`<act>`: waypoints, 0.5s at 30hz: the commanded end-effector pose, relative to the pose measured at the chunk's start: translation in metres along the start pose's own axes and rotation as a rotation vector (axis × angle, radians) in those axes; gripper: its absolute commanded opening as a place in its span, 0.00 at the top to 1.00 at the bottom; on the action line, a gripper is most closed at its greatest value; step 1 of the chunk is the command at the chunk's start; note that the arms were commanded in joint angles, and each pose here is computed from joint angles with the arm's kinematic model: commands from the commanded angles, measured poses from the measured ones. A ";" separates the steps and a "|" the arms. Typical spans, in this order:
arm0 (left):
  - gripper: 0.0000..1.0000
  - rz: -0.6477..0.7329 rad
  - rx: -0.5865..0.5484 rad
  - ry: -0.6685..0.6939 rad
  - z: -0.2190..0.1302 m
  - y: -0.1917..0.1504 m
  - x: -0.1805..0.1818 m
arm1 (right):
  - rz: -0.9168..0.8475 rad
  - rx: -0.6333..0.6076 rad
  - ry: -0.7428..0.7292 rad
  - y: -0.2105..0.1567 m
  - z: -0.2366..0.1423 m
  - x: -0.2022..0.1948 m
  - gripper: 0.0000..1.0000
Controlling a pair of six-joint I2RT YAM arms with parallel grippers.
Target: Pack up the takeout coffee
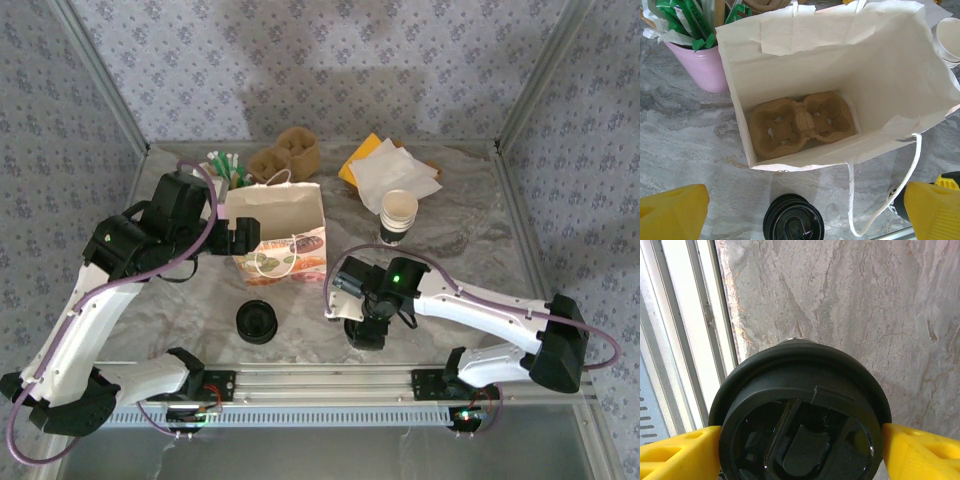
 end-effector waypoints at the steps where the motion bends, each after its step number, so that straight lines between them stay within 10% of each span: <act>1: 0.00 0.006 -0.016 -0.011 -0.001 0.003 -0.001 | 0.020 0.008 -0.004 0.001 0.002 -0.002 0.18; 15: 0.00 0.007 -0.010 -0.013 0.000 0.003 -0.001 | 0.038 0.025 0.000 0.004 0.009 -0.004 0.25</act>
Point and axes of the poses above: each hand's point on the last joint's axis, 136 mm out from that joint toward the fingers, its own z axis out along the fingers, its own x axis along the line the jaws close on, y = z × x, the point moved 7 cm from there along -z, back along the fingers, and after that the axes turned 7 degrees about z, right-handed, at the moved point
